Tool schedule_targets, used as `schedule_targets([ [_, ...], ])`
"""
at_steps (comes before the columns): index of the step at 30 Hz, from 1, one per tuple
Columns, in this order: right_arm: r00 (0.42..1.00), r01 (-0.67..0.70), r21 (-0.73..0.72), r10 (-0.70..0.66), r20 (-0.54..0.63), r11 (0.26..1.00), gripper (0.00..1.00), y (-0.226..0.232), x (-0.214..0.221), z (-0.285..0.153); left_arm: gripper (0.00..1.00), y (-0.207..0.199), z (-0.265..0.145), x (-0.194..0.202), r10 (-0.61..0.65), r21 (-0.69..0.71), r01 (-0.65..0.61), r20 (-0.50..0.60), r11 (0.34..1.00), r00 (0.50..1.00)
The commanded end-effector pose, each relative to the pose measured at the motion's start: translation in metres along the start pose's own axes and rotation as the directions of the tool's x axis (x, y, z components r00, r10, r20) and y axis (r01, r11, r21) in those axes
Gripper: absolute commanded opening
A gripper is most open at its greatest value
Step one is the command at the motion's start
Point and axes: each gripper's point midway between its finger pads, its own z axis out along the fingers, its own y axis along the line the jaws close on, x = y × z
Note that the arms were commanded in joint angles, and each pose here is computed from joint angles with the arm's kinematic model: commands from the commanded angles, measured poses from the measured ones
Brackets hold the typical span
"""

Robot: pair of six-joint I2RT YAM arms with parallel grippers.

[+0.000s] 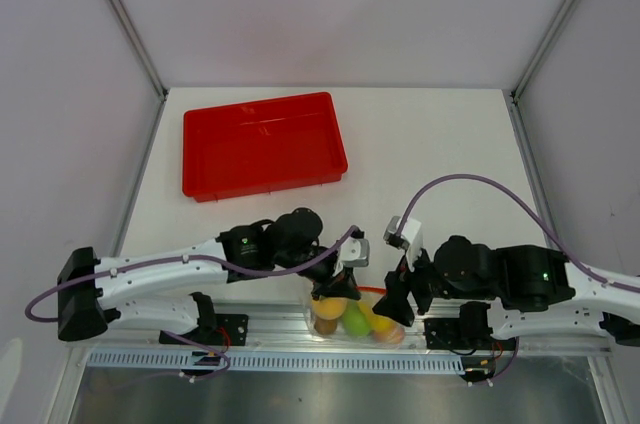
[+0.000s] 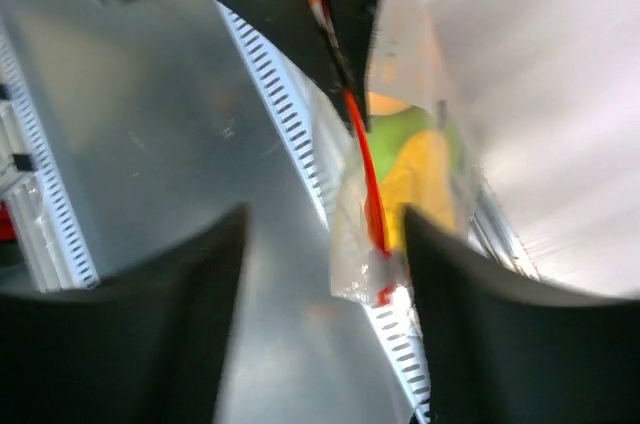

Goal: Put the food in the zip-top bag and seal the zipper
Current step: Zip the zipper food storage bag at the center of the board.

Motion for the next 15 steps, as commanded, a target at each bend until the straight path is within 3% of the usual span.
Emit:
schedule_targets([
  [1, 0.994, -0.063, 0.088, 0.055, 0.093, 0.994, 0.75, -0.018, -0.011, -0.003, 0.01, 0.005, -0.012, -0.022, -0.052, -0.083, 0.063, 0.129, 0.995, 0.99],
  [3, 0.987, -0.108, 0.141, 0.088, 0.136, 0.984, 0.98, -0.031, -0.011, -0.007, 0.01, 0.007, -0.02, -0.02, -0.06, -0.121, 0.08, 0.161, 0.989, 0.985],
  [4, 0.98, -0.13, 0.145, 0.106, 0.166, 0.981, 0.99, -0.037, -0.007, -0.01, 0.01, 0.007, -0.023, -0.023, -0.06, -0.131, 0.085, 0.182, 0.988, 0.982],
  [13, 0.904, -0.218, -0.001, 0.202, 0.376, 0.976, 0.99, -0.034, -0.024, -0.026, 0.01, 0.007, -0.053, -0.039, -0.089, -0.216, 0.157, 0.291, 0.964, 0.952],
  [15, 0.911, -0.191, -0.016, 0.183, 0.369, 0.982, 0.91, -0.029, -0.024, -0.022, 0.01, 0.004, -0.053, -0.043, -0.089, -0.199, 0.154, 0.304, 0.968, 0.949],
])
